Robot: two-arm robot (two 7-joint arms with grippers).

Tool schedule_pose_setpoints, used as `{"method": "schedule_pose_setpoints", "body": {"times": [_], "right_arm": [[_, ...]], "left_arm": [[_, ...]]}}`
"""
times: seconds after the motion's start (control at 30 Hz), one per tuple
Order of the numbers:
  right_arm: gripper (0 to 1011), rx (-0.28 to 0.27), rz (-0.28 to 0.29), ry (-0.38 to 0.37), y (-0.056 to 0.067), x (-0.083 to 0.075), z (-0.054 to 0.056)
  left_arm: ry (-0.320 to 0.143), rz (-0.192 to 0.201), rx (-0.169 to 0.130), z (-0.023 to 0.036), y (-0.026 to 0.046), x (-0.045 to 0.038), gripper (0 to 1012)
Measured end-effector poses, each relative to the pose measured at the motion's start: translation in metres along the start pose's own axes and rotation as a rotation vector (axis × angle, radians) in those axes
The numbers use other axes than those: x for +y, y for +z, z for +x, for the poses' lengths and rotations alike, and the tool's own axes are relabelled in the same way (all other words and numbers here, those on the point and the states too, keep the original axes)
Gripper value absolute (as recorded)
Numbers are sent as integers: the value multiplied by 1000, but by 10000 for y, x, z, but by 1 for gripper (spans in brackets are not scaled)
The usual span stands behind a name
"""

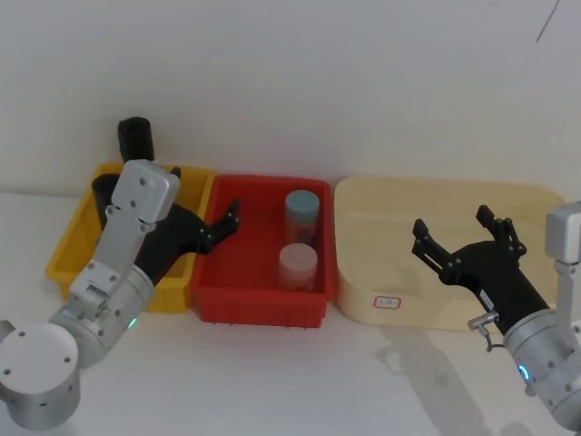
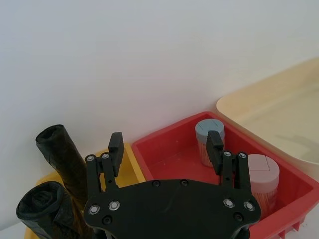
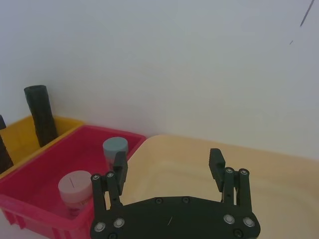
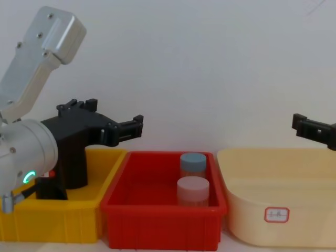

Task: Pick up the garbage bag with the one hand and transfer it to the other hand.

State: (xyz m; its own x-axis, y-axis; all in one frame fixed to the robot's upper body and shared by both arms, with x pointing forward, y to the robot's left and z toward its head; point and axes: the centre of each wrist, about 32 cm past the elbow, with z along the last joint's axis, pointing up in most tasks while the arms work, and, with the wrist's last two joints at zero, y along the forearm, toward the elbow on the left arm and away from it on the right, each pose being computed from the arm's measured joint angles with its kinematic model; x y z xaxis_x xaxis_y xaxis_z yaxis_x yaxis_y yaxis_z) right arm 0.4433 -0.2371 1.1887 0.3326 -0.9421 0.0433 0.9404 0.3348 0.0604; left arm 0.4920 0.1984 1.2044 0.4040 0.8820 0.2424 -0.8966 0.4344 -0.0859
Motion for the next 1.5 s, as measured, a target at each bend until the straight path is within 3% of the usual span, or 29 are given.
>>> {"method": "schedule_pose_setpoints", "body": {"times": [0.67,0.93,1.07,1.1,1.23,1.3,1.33,1.37,1.4,1.5], "right_arm": [[999,0,0,0,0,0,0],[999,1,-4,19,38,34,-6],[1000,8,-9,44,131,111,-37],[1000,12,-15,52,167,143,-55],[1000,21,-23,67,253,220,-104],[1000,30,-29,82,344,301,-161],[1000,32,-35,85,365,320,-174],[1000,34,-38,88,388,339,-186],[1000,37,-39,91,415,362,-202],[1000,46,-53,103,497,435,-263]], "left_arm": [[-1,-1,0,0,2,0,1001],[-22,4,1,48,77,16,1001],[-42,8,12,144,205,36,1001],[-49,6,14,197,266,49,1001],[-64,10,30,314,376,79,1001],[-74,13,47,465,486,126,1001],[-80,14,52,502,507,139,1002],[-86,17,61,577,546,166,1002],[-86,17,61,577,546,166,1002],[-94,26,78,765,616,242,1001]]}}
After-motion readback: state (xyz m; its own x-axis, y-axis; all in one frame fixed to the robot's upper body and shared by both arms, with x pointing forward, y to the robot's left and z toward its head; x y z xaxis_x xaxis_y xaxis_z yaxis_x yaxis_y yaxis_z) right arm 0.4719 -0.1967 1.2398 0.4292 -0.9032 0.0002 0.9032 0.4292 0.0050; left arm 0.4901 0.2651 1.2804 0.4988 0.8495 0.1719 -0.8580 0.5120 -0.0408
